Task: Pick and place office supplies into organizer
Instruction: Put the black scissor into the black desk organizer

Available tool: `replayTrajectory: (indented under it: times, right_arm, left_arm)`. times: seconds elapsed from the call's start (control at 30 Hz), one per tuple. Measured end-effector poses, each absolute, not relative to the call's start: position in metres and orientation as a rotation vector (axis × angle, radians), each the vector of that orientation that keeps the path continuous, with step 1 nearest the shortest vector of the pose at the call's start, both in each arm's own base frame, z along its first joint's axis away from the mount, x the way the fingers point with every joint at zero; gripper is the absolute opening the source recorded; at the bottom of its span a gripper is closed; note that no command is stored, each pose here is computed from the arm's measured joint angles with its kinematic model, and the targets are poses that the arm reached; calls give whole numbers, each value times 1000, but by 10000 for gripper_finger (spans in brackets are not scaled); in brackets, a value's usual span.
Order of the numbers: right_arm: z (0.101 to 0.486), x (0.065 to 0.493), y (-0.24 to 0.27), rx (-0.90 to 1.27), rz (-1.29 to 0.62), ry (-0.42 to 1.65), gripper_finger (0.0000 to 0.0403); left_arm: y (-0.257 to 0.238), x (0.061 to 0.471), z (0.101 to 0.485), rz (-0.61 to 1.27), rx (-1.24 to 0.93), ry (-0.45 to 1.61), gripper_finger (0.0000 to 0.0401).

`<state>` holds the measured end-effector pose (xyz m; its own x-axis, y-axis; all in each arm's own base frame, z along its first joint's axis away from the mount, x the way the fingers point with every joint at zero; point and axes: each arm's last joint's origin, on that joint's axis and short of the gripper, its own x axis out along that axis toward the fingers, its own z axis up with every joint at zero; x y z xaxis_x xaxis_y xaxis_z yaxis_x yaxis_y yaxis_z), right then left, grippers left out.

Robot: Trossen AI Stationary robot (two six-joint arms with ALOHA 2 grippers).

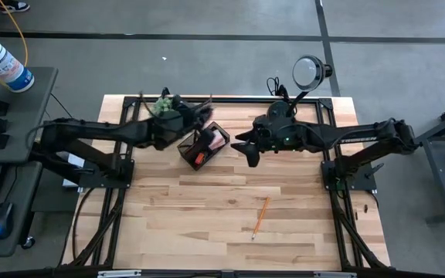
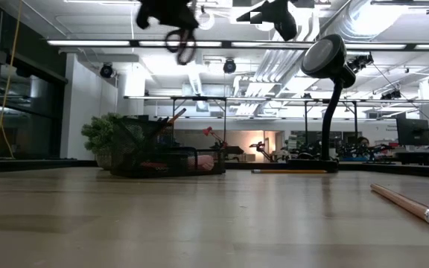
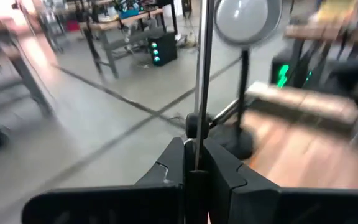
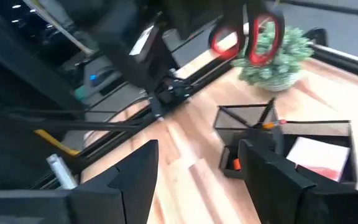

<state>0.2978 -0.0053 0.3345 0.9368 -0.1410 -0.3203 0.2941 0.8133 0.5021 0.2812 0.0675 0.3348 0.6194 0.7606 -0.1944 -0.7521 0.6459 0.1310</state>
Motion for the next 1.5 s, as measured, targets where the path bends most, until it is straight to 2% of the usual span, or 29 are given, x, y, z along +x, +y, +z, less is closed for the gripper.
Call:
replayTrajectory:
  times: [0.27,0.4,0.8,0.97,1.3,1.5]
  right_arm:
    - [344,289,-9,583,-227,251,216]
    - [342,290,-10,582,-234,254,216]
    - [342,290,-12,617,-317,228,216]
    - [342,290,-13,618,-351,216,216]
    - [342,290,-12,649,-369,205,216]
    - [342,289,-11,647,-394,195,216]
  left_arm:
    - [56,240,350,792,572,577,5]
    - [51,231,343,773,890,849,5]
    - [44,241,298,375,1637,1582,10]
    - [47,254,282,290,1753,1729,13]
    - [76,251,233,171,1673,1916,12]
    - [73,244,214,78,1674,1920,9]
